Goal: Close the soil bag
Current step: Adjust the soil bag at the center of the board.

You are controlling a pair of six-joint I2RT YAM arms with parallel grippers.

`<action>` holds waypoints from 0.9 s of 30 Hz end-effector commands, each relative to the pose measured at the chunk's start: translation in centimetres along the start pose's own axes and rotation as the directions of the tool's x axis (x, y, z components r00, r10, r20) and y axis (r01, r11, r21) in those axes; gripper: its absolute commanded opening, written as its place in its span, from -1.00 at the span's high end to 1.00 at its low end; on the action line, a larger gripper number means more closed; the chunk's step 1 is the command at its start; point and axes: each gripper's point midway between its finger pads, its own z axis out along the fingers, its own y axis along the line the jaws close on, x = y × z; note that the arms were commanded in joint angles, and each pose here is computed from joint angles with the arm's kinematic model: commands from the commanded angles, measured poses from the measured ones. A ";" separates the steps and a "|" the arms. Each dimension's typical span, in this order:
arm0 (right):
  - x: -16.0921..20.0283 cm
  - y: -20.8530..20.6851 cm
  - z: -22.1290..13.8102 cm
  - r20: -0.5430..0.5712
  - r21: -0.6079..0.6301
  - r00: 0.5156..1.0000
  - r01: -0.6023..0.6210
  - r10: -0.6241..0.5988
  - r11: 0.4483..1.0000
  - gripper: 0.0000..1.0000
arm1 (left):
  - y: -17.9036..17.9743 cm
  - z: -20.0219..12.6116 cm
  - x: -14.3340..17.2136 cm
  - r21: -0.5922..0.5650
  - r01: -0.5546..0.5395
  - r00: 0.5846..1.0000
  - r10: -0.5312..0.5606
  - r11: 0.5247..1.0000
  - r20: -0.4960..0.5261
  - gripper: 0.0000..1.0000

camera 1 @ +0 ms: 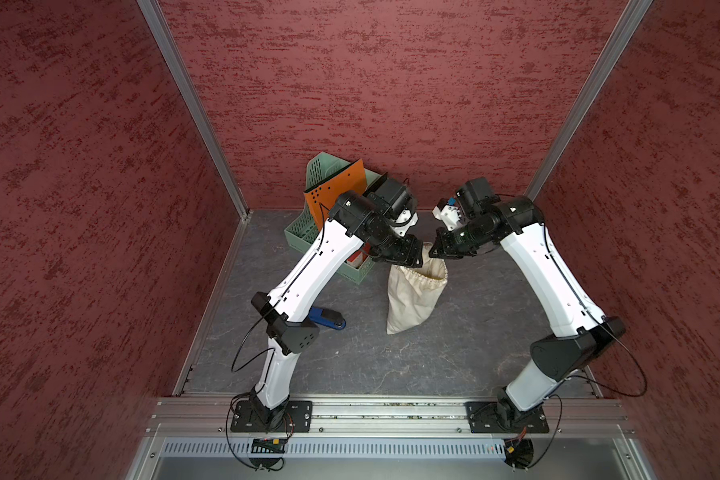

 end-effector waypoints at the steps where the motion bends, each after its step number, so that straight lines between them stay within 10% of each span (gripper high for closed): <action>1: -0.5 1.3 -1.3 0.060 -0.043 0.998 0.024 -0.022 0.999 1.00 | 0.0 1.0 2.2 -0.034 0.102 0.990 -0.105 0.994 -0.099 -0.55; 11: -0.2 1.4 -1.9 0.073 -0.041 0.997 0.036 -0.033 0.999 1.00 | 0.4 2.1 2.4 -0.063 0.141 0.982 -0.148 0.988 -0.120 -0.48; 21: -0.4 -1.0 -3.7 0.154 0.096 0.982 -0.121 0.105 0.988 1.00 | 3.0 -0.5 3.0 -0.137 0.145 0.982 -0.159 0.980 -0.103 0.87; 27: 0.1 -2.0 -5.0 0.172 0.146 0.966 -0.220 0.194 0.965 1.00 | 5.6 -3.8 3.1 -0.175 0.188 0.980 -0.197 0.966 -0.039 0.96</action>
